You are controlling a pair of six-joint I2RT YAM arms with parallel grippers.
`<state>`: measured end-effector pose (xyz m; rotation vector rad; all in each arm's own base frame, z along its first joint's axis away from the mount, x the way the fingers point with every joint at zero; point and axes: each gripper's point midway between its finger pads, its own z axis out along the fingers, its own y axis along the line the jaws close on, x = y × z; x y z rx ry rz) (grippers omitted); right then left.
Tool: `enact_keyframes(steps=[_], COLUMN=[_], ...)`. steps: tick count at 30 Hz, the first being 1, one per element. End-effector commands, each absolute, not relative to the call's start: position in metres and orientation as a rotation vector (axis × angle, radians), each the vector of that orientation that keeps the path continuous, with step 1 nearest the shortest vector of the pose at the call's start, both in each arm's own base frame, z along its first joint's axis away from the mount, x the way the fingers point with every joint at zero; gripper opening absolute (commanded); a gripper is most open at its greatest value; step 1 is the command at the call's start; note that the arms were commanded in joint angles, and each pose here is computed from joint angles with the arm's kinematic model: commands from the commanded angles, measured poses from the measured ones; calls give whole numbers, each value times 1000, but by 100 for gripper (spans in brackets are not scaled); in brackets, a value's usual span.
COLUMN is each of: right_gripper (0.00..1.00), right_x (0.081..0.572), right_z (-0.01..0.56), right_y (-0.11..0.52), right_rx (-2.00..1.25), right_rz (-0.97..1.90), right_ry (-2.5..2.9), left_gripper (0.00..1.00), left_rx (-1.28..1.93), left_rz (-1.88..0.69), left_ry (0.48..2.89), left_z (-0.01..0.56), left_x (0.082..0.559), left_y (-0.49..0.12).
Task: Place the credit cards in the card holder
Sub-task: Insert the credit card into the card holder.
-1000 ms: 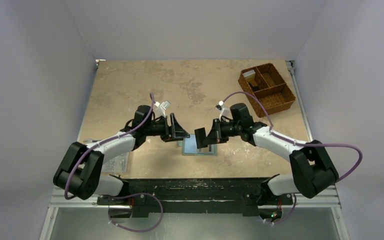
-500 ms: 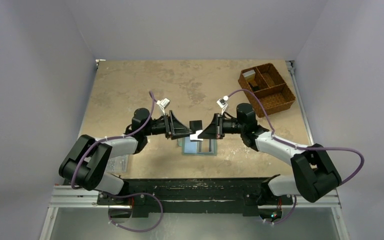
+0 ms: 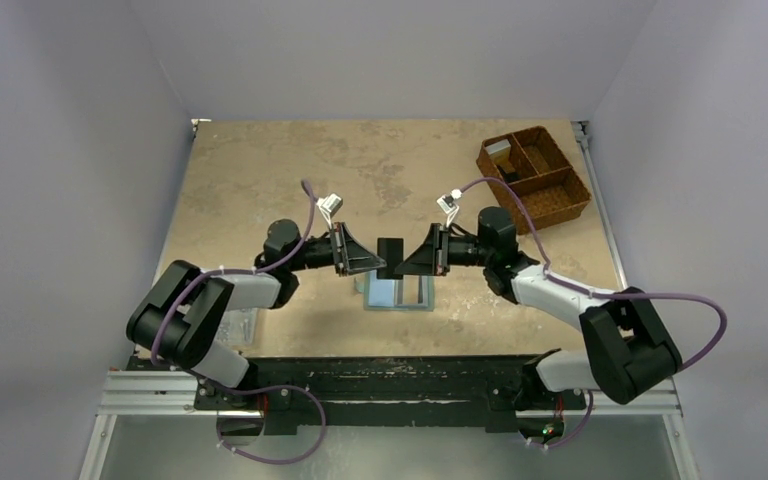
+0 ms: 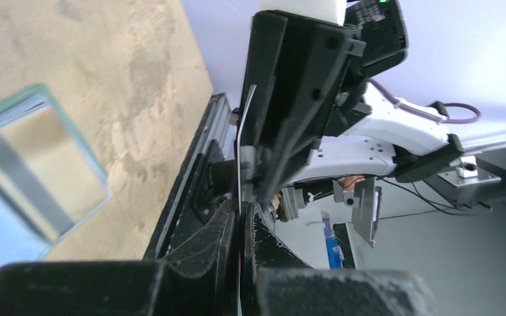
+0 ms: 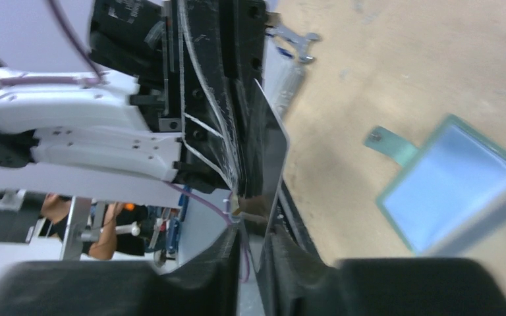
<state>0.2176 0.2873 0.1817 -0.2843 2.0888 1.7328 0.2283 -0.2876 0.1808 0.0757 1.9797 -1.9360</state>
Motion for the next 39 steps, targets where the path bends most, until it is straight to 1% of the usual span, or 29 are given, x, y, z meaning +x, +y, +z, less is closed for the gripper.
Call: enact_keyframes(steps=[1, 2, 3, 4, 6, 8, 10, 14, 15, 22, 27, 39], right_gripper=[42, 45, 47, 46, 42, 35, 25, 4, 1, 0, 0, 0], right_x=[238, 241, 244, 245, 247, 249, 250, 250, 249, 252, 254, 252], right_z=[145, 135, 122, 116, 111, 107, 100, 79, 72, 36, 25, 8], right_y=[255, 249, 244, 243, 246, 252, 257, 261, 260, 244, 234, 225], right_rx=[-195, -198, -208, -235, -270, -306, -320, -320, -312, -261, -239, -243], right_rz=[1507, 1435, 1352, 1313, 1299, 1306, 1323, 1324, 1311, 1147, 1058, 1011], right_ry=[2226, 2275, 2337, 2366, 2388, 2399, 2424, 2478, 2503, 2616, 2649, 2694], left_gripper=[0, 0, 0, 0, 0, 0, 0, 0, 0, 0, 0, 0], left_rx=[64, 63, 118, 148, 194, 187, 197, 230, 235, 224, 232, 286], left_rz=[-1585, -1486, -1424, -1391, -1381, -1434, -1491, -1490, -1493, -1529, -1566, -1623], left_ry=[2259, 2398, 2432, 2500, 2540, 2552, 2558, 2596, 2604, 2646, 2657, 2541], left_z=[123, 104, 104, 95, 90, 87, 83, 69, 65, 48, 45, 67], left_x=[253, 248, 254, 250, 248, 244, 241, 236, 235, 232, 229, 234], left_y=[-258, -246, -241, -235, -233, -238, -245, -255, -257, -262, -263, -272])
